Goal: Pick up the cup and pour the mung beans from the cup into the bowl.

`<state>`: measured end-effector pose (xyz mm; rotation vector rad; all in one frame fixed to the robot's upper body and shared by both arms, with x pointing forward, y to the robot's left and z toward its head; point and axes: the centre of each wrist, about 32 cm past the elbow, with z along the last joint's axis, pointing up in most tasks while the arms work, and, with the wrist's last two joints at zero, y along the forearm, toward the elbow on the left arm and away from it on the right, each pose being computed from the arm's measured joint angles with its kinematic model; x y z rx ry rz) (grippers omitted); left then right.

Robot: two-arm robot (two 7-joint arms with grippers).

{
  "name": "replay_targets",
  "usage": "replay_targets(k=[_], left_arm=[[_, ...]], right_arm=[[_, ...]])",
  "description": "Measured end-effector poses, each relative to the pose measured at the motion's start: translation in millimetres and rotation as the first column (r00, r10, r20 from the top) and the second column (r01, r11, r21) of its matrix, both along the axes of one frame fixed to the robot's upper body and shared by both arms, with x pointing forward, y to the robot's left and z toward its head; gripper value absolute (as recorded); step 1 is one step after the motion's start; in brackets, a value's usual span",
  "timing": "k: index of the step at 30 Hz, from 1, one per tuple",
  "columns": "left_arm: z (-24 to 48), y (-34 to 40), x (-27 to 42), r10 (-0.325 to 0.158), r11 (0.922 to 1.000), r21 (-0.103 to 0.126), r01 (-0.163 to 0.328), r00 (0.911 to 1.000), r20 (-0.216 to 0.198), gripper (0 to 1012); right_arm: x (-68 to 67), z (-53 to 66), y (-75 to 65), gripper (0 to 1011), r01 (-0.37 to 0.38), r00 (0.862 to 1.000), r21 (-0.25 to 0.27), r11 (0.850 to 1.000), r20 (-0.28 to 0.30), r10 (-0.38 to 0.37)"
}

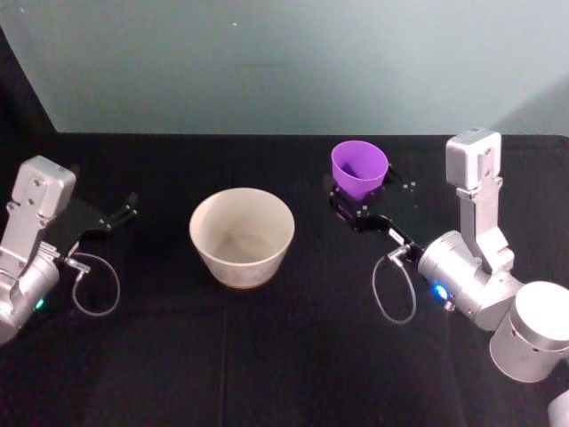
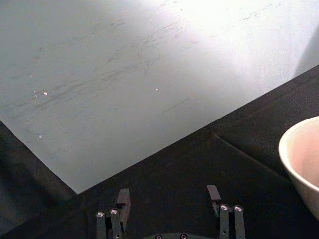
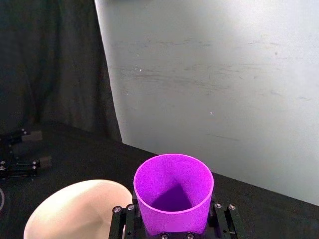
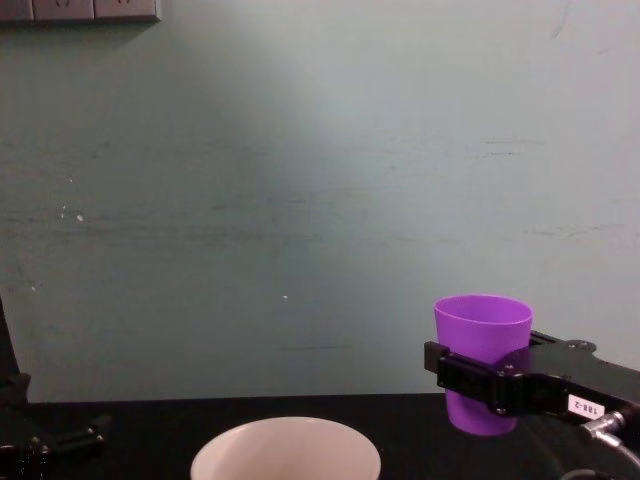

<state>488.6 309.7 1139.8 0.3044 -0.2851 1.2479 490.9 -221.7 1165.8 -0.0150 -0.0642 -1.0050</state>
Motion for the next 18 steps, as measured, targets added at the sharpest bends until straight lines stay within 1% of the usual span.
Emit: replay_targets(k=[18], left_arm=[[0.0, 0.0, 0.0, 0.000, 1.0000, 0.000, 0.000, 1.0000, 0.000, 1000]], right_arm=[[0.0, -0.1, 0.0, 718, 0.000, 1.000, 0.000, 1.000, 0.002, 0.000]])
